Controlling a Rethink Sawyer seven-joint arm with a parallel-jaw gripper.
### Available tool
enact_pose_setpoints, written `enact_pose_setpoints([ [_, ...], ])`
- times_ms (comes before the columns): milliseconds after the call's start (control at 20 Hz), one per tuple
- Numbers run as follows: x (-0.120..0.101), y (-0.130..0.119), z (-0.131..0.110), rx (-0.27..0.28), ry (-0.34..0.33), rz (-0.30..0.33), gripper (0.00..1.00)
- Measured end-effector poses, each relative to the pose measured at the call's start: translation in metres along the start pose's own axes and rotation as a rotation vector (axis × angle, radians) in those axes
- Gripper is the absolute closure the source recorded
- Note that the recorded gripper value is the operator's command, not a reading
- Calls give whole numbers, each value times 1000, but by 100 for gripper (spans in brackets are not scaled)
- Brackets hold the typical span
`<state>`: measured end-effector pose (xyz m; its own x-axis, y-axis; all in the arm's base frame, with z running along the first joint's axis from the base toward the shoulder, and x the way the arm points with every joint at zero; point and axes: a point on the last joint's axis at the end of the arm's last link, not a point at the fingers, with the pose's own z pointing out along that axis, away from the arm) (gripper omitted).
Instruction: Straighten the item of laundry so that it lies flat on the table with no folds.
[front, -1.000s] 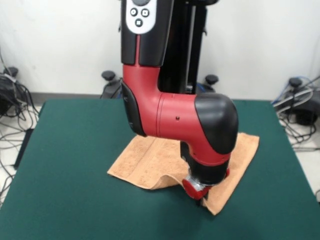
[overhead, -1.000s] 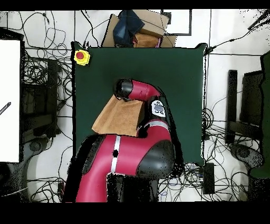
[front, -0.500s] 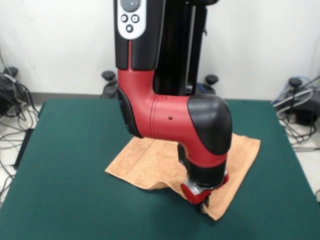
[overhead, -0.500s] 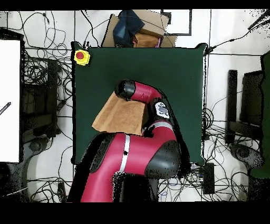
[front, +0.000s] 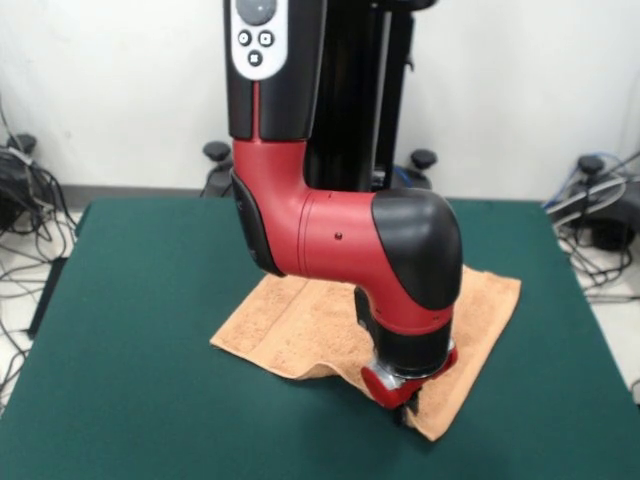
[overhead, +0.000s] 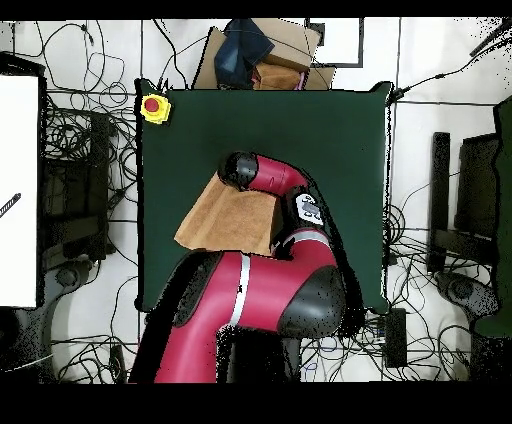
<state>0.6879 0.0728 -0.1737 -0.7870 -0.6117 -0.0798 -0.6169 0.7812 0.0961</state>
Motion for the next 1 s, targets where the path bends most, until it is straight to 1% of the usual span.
enact_pose_setpoints([
  [250,-1,0,0,-2,-7,5,100],
  [600,-5,0,0,-9,-38,20,100],
  [1000,-9,3,-8,-7,-55,23,100],
])
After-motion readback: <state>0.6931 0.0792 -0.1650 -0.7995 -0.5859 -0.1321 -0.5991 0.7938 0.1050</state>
